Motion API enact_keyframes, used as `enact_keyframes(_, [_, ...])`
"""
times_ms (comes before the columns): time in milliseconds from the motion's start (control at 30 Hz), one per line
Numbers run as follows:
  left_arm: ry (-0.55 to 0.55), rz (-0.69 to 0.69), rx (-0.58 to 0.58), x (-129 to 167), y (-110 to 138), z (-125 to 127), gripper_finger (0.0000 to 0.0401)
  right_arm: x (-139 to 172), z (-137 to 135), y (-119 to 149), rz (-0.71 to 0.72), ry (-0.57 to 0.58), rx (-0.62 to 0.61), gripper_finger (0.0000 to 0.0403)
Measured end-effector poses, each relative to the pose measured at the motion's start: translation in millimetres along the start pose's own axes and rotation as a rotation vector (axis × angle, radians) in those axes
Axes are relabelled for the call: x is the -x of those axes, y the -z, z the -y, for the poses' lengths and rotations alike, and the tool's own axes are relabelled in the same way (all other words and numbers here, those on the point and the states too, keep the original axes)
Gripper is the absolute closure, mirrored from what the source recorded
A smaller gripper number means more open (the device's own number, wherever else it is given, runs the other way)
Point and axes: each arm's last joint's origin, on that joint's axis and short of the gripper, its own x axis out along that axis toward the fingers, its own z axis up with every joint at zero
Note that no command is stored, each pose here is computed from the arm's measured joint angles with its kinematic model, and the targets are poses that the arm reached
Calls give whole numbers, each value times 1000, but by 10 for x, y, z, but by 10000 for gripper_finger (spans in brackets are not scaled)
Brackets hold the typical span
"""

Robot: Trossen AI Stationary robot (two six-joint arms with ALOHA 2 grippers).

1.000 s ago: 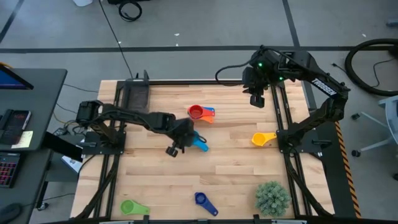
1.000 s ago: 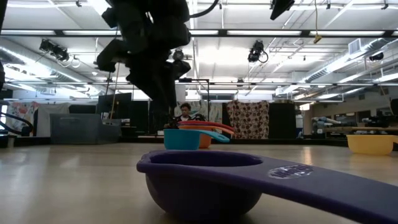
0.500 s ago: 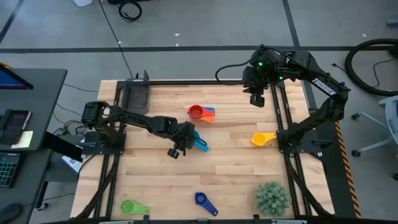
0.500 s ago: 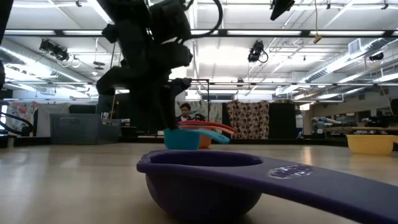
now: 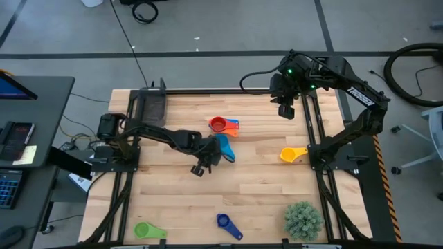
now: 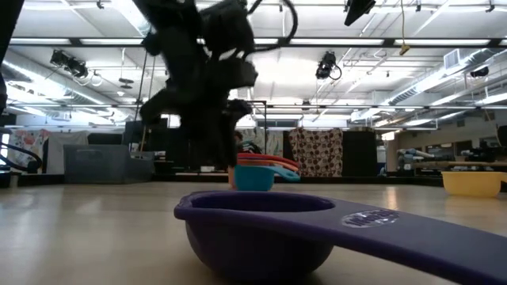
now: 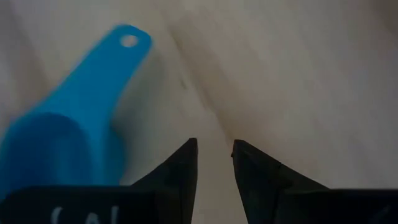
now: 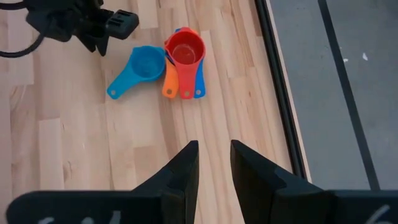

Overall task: Nest measuring cups in basket
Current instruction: Stack the light blue measuring cup on top of the red measuring cup

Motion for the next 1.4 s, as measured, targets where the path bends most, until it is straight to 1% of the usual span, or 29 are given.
enact_keyframes(33, [-15,-6,-3,48,-43,-26,297,0,0,0,0,0,0,306])
enact_keyframes(133, [-116,-6,-17,141,-153,-140,303,0,0,0,0,0,1,306])
enact_keyframes(167, [-144,-9,-19,161,-168,-179,305,0,0,0,0,0,2,306])
enact_keyframes(233, [-164,-11,-18,176,-153,-254,310,0,0,0,0,0,2,306])
enact_keyframes(400, [-118,-34,42,169,-43,-347,314,0,0,0,0,0,2,306])
enact_keyframes(533, [-93,-6,83,172,-20,-404,315,-1,0,2,-2,0,2,306])
enact_keyframes(633, [-56,11,77,132,-14,-408,315,0,0,2,-2,0,2,306])
enact_keyframes(767, [-47,-2,72,45,-1,-401,315,0,-1,4,-4,0,2,306])
enact_keyframes(900, [-83,-42,67,-32,21,-405,315,0,6,6,-11,24,3,306])
enact_keyframes(1000, [-101,-46,32,-42,20,-415,315,0,11,8,-15,38,2,306])
enact_keyframes(1400, [-83,-88,19,-151,71,-405,315,0,14,12,-21,49,2,306])
